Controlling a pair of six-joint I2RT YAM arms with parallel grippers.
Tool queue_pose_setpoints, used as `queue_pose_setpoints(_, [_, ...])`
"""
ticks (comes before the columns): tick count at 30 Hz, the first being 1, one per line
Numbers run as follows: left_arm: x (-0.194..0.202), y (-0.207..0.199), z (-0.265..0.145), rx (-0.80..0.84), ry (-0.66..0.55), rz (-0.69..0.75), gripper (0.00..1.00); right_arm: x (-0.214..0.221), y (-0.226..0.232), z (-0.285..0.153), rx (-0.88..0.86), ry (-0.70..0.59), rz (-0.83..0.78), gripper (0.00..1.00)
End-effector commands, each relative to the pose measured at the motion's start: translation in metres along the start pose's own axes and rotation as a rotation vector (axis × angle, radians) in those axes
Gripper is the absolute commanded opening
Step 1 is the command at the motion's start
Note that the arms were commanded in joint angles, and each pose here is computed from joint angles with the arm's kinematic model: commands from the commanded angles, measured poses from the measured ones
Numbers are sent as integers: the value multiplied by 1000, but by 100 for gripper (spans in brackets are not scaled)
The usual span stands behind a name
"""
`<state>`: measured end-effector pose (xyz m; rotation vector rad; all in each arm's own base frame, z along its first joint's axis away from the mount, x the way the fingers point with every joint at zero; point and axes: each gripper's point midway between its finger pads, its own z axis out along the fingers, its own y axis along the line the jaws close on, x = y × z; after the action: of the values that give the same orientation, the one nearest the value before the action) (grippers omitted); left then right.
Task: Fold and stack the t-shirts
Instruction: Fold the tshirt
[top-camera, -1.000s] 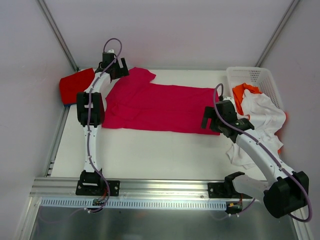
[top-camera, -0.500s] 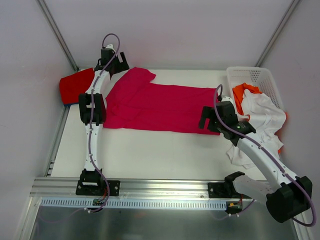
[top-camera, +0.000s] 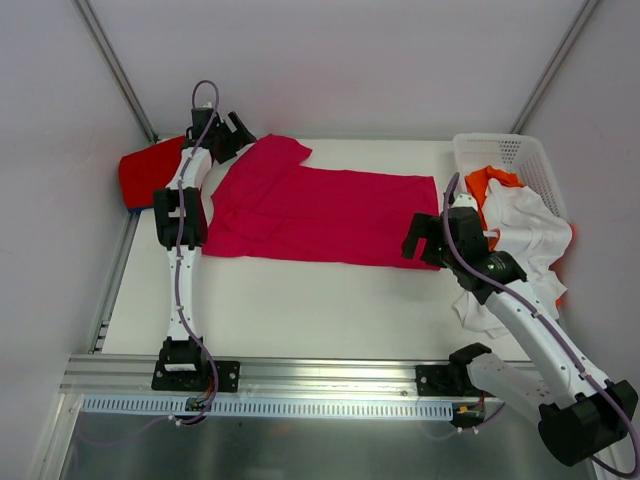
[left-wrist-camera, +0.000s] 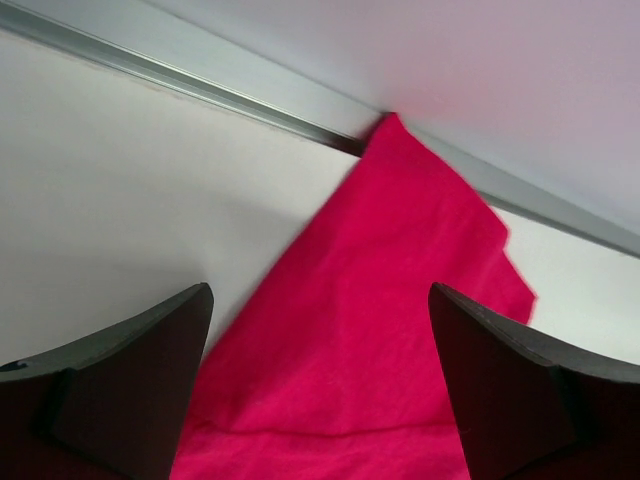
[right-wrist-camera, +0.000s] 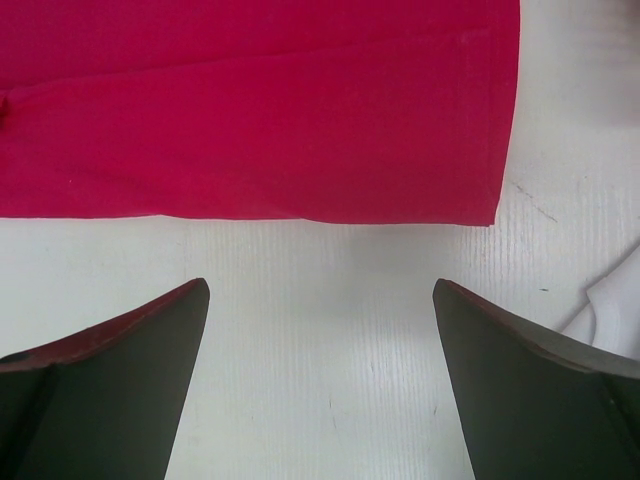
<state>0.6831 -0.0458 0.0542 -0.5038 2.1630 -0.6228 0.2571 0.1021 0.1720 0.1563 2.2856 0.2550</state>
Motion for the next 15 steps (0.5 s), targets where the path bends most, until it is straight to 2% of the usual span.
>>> queue_pose_setpoints(1, [31,-15,10,95,114,-127,89,-7,0,-14,-9,-27,5,99])
queue_pose_setpoints(7, [44,-22,14,101,139,-138,87,-8,-2,-20,-6,-45,4,99])
queue_pose_setpoints(15, [54,-28,15,124,172,-156,75,-6,-4,-19,-2,-40,9,99])
